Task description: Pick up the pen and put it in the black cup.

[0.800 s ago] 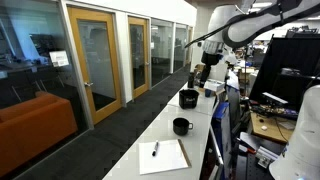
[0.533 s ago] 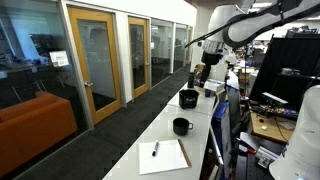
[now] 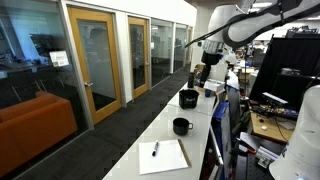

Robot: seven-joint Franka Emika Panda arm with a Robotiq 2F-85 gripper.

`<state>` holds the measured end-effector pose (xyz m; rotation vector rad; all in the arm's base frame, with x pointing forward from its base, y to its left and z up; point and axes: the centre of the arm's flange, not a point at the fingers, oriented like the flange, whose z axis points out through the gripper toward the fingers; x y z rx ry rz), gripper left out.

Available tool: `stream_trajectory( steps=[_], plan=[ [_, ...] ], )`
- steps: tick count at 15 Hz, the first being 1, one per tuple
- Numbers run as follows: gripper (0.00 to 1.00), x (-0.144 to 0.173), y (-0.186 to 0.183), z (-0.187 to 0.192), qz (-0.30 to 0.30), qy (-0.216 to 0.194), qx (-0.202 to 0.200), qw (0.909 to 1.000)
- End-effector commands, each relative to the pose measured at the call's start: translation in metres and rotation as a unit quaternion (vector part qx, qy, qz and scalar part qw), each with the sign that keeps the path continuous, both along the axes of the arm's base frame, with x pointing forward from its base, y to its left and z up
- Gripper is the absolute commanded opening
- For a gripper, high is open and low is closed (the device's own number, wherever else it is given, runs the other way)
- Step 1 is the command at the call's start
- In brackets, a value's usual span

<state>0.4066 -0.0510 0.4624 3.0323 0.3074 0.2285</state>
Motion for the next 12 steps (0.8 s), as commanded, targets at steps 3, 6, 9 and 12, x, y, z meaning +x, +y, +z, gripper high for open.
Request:
stream_trajectory(
  steps=[3,6,9,12],
  plan=[
    [1.00,0.015,0.005,-0.025,-0.004,0.000,-0.003,1.0000],
    [1.00,0.032,0.008,-0.051,-0.014,0.008,-0.004,0.9999],
    [1.00,0.048,0.008,-0.077,-0.023,0.009,-0.006,0.9997],
    [1.00,0.058,0.006,-0.106,-0.033,0.012,-0.007,0.9994]
  ],
)
